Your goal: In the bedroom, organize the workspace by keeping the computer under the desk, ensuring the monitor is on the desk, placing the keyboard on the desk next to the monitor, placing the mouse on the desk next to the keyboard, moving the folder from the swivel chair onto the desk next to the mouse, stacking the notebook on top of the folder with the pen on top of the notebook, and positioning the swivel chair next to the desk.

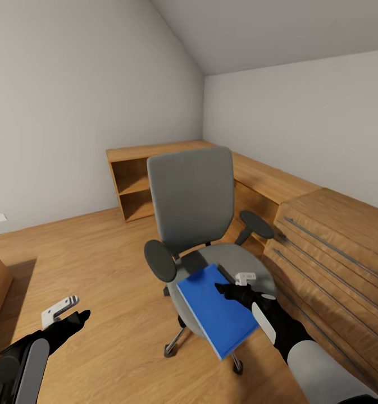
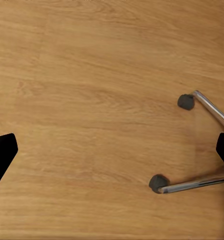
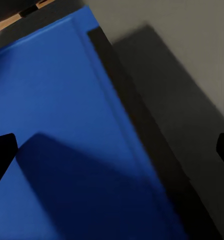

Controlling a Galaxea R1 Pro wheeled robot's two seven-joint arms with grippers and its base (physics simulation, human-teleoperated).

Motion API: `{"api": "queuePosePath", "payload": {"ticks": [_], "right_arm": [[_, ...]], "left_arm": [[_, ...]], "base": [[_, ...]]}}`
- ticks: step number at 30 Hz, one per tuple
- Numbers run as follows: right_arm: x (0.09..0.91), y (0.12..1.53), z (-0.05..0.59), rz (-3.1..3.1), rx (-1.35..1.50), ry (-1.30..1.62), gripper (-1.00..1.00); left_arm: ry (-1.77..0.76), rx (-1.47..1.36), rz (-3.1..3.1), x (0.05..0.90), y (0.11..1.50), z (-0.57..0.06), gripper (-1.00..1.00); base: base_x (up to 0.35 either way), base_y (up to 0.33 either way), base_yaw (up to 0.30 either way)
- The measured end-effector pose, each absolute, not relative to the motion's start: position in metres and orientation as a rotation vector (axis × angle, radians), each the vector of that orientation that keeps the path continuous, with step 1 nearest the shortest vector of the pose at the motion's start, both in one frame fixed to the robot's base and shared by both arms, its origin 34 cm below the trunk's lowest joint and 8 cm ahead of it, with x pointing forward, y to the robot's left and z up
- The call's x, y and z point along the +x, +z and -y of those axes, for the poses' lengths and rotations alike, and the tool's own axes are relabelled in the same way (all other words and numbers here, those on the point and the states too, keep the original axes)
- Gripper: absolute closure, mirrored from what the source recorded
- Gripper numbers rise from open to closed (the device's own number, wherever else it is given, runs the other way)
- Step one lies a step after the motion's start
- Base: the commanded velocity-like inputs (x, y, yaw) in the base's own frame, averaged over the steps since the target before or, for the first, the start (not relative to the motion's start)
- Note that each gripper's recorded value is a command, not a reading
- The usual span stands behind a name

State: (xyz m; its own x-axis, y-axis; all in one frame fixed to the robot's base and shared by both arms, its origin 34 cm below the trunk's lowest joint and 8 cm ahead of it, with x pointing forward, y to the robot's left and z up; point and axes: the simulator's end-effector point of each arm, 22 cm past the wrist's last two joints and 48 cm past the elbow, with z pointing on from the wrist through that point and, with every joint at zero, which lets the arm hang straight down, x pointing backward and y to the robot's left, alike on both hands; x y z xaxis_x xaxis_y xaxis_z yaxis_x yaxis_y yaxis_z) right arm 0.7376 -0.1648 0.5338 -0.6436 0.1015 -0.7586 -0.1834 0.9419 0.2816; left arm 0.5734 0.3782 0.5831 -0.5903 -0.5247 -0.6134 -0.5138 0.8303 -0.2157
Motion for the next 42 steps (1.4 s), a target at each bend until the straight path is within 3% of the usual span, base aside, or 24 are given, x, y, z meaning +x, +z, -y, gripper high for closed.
{"api": "queuePosePath", "payload": {"ticks": [42], "right_arm": [[0.748, 0.602, 0.168, -2.231, -0.059, 0.413, -1.0]], "left_arm": [[-0.016, -0.762, -2.314, 0.584, 0.653, -0.38, -1.0]], "base": [[0.0, 0.0, 0.0]]}}
